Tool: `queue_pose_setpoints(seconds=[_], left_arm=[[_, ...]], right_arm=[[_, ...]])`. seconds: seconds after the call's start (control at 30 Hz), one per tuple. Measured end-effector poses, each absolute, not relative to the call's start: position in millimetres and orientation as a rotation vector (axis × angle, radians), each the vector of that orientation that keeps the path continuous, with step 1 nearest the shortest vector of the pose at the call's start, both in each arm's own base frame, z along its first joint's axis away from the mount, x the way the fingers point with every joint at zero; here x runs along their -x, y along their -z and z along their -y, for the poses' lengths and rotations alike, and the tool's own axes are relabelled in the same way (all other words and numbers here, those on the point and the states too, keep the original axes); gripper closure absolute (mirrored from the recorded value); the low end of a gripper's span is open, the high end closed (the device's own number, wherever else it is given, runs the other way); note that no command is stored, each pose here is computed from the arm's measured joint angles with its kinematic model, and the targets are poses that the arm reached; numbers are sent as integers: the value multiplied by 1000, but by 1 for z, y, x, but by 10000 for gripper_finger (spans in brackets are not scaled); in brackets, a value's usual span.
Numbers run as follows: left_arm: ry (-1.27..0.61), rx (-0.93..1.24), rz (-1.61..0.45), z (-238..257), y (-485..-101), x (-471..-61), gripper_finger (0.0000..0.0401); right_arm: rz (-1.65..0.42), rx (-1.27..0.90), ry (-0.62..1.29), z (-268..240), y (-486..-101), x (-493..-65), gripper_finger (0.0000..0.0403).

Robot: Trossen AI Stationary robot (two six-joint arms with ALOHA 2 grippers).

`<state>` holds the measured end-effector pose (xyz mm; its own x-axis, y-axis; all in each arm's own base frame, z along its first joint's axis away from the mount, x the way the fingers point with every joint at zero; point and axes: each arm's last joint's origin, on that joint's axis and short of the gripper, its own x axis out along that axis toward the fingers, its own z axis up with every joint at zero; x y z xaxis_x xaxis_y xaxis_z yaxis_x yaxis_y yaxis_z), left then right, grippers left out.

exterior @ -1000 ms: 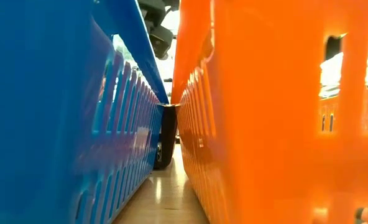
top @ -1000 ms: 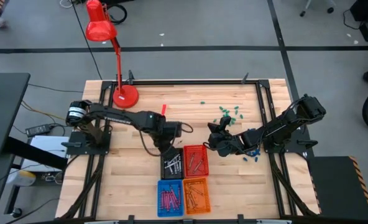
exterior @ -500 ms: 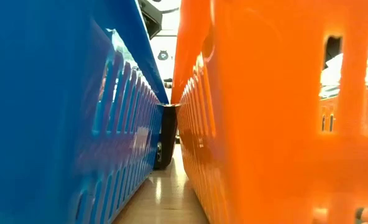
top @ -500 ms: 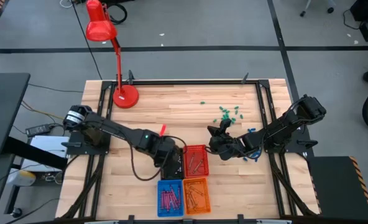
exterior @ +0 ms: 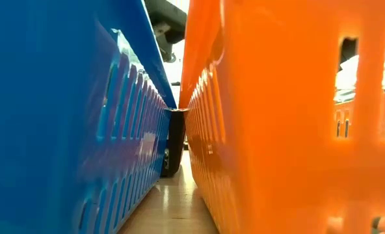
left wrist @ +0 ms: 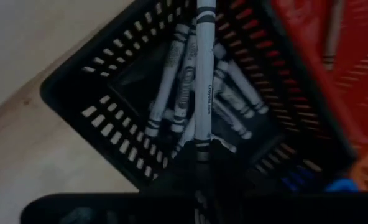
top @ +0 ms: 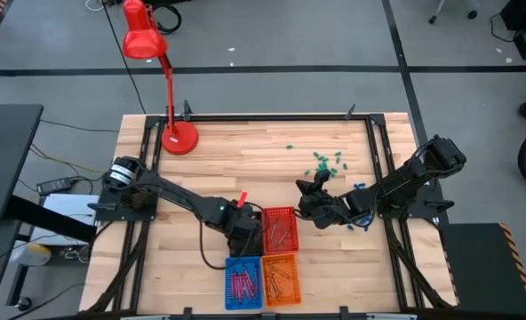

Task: Sort crayons
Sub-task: Put the black crayon into the black basket, then return to Home Position

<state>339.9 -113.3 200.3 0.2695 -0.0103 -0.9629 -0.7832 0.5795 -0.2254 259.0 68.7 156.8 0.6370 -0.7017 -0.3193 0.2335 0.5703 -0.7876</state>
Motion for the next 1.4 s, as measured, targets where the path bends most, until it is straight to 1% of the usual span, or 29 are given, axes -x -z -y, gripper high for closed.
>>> queue_pose_setpoints(seconds=[0.1,0.23,0.3,0.4,0.53,0.6,0.67,0.8,0.93,1.1,1.2,1.27,1.4], left_arm=[[-613,795,-1208,114,-194,-342,345],[-607,769,-1224,114,-191,-342,309],[-552,734,-1248,112,-192,-343,294],[-486,673,-1241,111,-200,-346,285],[-393,528,-1215,109,-215,-349,284],[-366,427,-1219,107,-216,-347,284],[-386,305,-1205,105,-216,-346,283],[-403,67,-1193,92,-219,-345,283],[-325,-117,-1198,67,-230,-348,289],[-284,-305,-1203,11,-248,-346,305],[-295,-369,-1182,-27,-254,-338,316],[-306,-412,-1197,-52,-252,-329,323],[-371,-457,-1081,-103,-246,-312,335]], right_arm=[[-677,780,601,-69,-157,-259,369],[-678,781,601,-69,-157,-259,369],[-678,780,599,-69,-157,-259,369],[-678,780,598,-69,-157,-259,369],[-678,773,580,-69,-156,-259,369],[-679,774,580,-69,-156,-259,369],[-674,764,581,-67,-160,-259,369],[-635,671,531,-55,-177,-258,369],[-574,529,452,-29,-203,-253,375],[-435,349,485,18,-236,-242,393],[-375,296,519,40,-249,-233,398],[-337,283,554,53,-256,-228,397],[-230,302,667,78,-270,-221,394]])
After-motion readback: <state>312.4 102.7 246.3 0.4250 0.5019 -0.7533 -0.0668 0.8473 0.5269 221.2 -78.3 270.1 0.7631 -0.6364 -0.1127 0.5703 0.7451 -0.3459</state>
